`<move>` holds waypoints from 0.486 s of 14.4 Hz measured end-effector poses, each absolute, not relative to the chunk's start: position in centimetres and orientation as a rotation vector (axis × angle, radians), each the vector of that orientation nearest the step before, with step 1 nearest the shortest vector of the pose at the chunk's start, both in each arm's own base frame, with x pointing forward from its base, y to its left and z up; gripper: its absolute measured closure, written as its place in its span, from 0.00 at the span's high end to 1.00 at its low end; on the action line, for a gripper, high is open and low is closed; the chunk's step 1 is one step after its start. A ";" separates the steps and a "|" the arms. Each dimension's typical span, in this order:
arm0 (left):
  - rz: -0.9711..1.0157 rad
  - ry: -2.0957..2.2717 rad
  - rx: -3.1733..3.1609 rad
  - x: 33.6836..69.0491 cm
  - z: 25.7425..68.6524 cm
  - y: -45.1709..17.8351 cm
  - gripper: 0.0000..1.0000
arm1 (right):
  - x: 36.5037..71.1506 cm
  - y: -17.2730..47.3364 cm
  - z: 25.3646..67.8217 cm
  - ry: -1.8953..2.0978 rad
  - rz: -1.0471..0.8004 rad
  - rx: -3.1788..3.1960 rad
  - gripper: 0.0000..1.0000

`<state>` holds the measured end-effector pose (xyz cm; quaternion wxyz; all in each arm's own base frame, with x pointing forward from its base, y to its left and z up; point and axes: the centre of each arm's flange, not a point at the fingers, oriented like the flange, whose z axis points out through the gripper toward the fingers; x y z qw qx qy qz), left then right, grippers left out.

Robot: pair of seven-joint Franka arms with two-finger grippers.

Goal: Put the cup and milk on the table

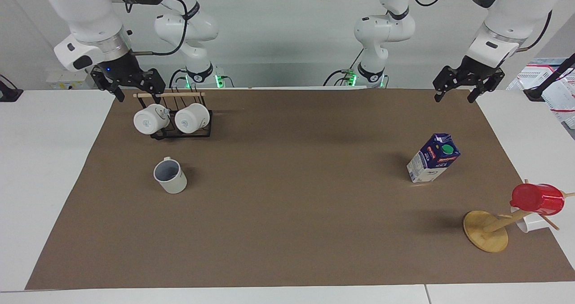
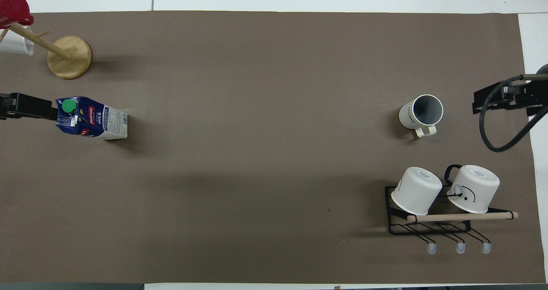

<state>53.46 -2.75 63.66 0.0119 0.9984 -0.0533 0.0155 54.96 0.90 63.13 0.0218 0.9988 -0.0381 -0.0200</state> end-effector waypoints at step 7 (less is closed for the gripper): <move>0.051 -0.169 3.113 53.5 63.7 -2.8 1.00 | 56.4 -3.9 58.1 0.124 -0.003 3.099 1.00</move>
